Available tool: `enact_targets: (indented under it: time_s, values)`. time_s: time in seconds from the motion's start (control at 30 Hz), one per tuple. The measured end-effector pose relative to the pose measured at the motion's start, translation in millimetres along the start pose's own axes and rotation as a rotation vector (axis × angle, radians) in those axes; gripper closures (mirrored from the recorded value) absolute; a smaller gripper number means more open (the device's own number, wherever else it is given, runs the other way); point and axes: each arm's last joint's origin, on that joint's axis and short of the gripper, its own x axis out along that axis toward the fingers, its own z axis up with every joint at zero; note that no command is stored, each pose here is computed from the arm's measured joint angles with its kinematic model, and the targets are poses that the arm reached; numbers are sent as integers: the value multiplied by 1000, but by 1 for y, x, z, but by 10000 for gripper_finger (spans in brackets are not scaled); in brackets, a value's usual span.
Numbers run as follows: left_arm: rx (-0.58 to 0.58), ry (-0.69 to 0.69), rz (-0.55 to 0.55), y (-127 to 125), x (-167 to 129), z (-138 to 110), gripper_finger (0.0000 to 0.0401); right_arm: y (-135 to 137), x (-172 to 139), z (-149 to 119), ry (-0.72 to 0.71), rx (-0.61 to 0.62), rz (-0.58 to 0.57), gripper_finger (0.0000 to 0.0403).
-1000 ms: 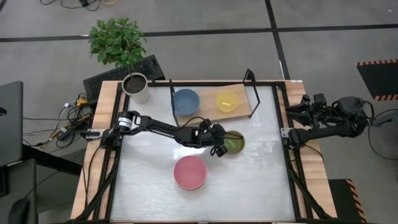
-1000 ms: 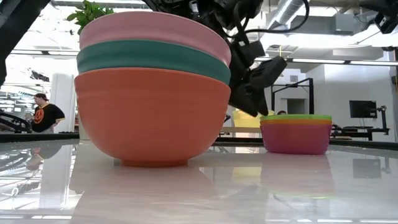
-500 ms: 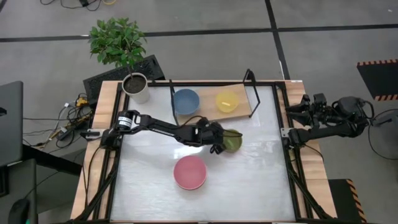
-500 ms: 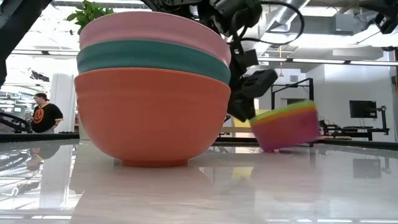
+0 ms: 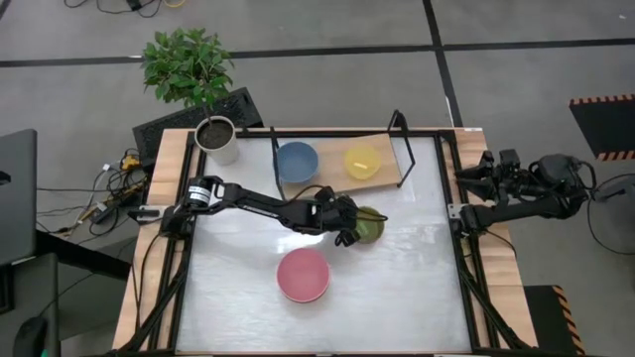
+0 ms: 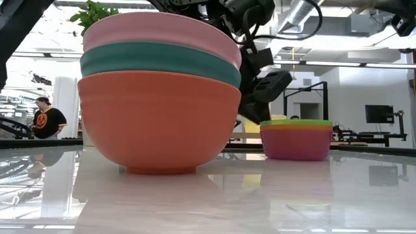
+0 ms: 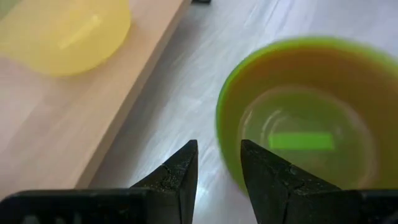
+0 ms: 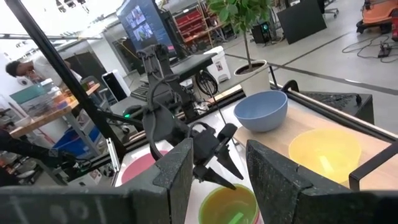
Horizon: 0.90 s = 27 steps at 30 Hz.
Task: Place and stack bowls onto a shelf
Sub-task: Stack the small green bowl on top of the small yellow bowl on the shelf
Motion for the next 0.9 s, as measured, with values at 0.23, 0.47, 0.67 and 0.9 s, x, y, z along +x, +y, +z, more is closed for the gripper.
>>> enact_targets:
  time_s: [0.23,0.47,0.67,0.9]
  values:
    - [-30,-54,-63,0,-15,15,293,-1,7,-7,28,18,-14,228]
    - [-9,-144,-89,4,-30,34,282,0,5,-4,14,-1,-6,228]
    - [-25,-159,-170,9,-22,39,233,-1,4,-3,-2,-30,-35,228]
    - [-16,-110,-134,21,-1,31,197,-2,4,-3,-12,-48,-62,228]
